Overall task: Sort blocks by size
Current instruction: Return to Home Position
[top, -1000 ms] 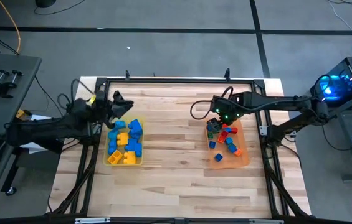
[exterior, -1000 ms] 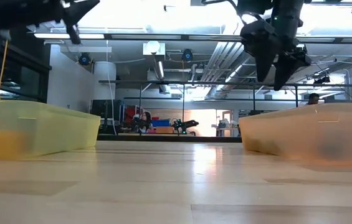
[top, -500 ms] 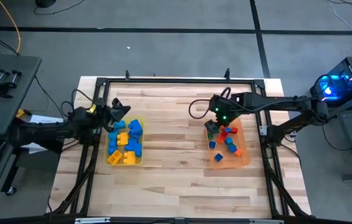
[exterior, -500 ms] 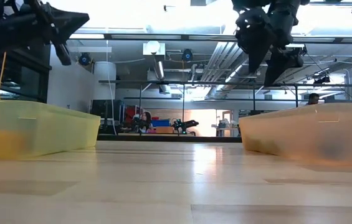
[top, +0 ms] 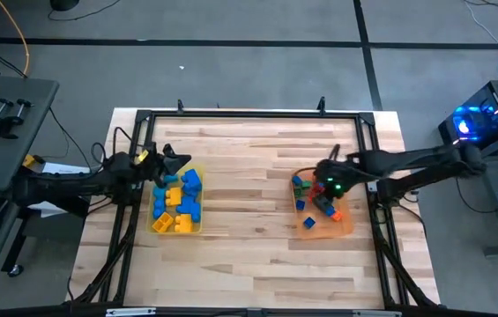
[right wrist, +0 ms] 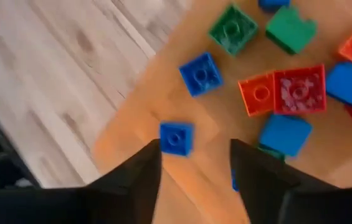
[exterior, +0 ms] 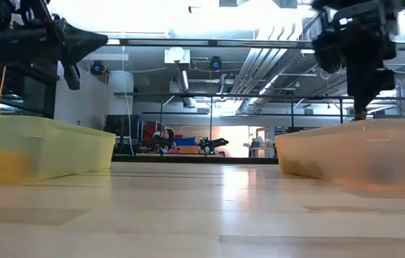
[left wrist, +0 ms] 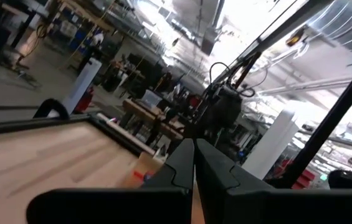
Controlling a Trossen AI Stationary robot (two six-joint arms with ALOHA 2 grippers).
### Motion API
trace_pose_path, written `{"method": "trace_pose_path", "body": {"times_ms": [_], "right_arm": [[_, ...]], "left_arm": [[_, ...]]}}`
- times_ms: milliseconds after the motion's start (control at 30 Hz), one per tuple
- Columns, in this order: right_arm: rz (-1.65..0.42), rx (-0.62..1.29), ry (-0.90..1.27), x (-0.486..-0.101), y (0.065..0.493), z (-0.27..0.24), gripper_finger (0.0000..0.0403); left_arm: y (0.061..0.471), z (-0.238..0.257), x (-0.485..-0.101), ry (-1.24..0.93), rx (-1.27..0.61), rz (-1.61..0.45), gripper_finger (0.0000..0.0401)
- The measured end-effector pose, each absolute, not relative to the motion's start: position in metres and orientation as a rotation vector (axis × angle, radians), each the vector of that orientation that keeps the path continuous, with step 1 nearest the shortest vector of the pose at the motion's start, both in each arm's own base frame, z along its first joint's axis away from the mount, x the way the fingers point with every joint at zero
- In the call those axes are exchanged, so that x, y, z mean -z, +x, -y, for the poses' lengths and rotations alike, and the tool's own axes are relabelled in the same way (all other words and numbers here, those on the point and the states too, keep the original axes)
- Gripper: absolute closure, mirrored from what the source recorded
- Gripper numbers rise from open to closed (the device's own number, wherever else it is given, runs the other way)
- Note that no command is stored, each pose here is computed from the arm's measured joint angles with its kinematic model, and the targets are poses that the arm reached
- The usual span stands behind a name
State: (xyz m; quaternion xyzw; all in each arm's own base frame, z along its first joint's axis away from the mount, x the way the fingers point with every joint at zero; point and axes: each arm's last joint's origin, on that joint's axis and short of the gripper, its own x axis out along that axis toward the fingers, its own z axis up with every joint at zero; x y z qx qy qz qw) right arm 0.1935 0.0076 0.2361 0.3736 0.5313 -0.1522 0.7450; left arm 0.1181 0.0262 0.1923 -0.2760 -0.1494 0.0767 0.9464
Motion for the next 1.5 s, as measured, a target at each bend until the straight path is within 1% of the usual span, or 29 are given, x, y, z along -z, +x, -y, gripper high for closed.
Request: {"method": "trace_pose_path", "body": {"times_ms": [67, 100, 233, 267, 300, 400, 500, 567, 633, 767, 900, 1033, 1167, 1400, 1433, 1500], "right_arm": [[-1.05, 0.304, 0.832, -0.234, 0.18, -0.004, 0.0247], [-0.954, 0.283, 0.836, -0.234, 0.175, -0.002, 0.0268], [-0.512, 0.198, 0.823, -0.23, 0.162, 0.007, 0.0369], [-0.401, 0.175, 0.809, -0.227, 0.158, 0.009, 0.0386], [-0.303, 0.155, 0.791, -0.222, 0.155, 0.01, 0.0392], [-0.047, 0.078, 0.756, -0.208, 0.146, 0.012, 0.0385], [0.131, -0.001, 0.71, -0.198, 0.137, 0.01, 0.0399], [0.198, -0.039, 0.661, -0.192, 0.133, 0.008, 0.0398], [0.209, -0.065, 0.611, -0.188, 0.13, 0.005, 0.04], [0.163, -0.13, 0.535, -0.185, 0.131, 0.001, 0.04], [0.067, -0.113, 0.501, -0.176, 0.132, 0.0, 0.0402], [-0.067, -0.078, 0.585, -0.163, 0.132, 0.0, 0.0402], [-0.208, -0.03, 0.648, -0.149, 0.131, 0.0, 0.0402], [-0.422, 0.041, 0.671, -0.129, 0.122, -0.001, 0.0402], [-0.43, 0.041, 0.673, -0.129, 0.119, -0.001, 0.0402], [-0.374, 0.033, 0.663, -0.135, 0.117, -0.001, 0.0402]], "left_arm": [[0.118, -0.026, -0.191, -0.564, -0.161, 0.289, 0.0398], [0.119, -0.026, -0.19, -0.565, -0.163, 0.283, 0.0398], [0.119, -0.026, -0.188, -0.568, -0.172, 0.256, 0.0398], [0.119, -0.026, -0.188, -0.568, -0.172, 0.255, 0.0398], [0.119, -0.026, -0.187, -0.568, -0.172, 0.253, 0.0398], [0.116, -0.026, -0.187, -0.569, -0.173, 0.251, 0.0398], [0.113, -0.025, -0.189, -0.567, -0.17, 0.262, 0.0398], [0.11, -0.024, -0.19, -0.566, -0.166, 0.274, 0.0398], [0.106, -0.024, -0.191, -0.564, -0.162, 0.287, 0.0398], [0.101, -0.023, -0.19, -0.564, -0.166, 0.284, 0.0398], [0.099, -0.022, -0.181, -0.574, -0.192, 0.202, 0.0398], [0.095, -0.022, -0.168, -0.587, -0.23, 0.079, 0.0398], [0.095, -0.021, -0.172, -0.583, -0.204, 0.122, 0.0398], [0.096, -0.017, -0.169, -0.587, -0.175, 0.084, 0.0398], [0.096, -0.017, -0.169, -0.587, -0.173, 0.079, 0.0398], [0.096, -0.017, -0.169, -0.588, -0.174, 0.076, 0.0398]]}}
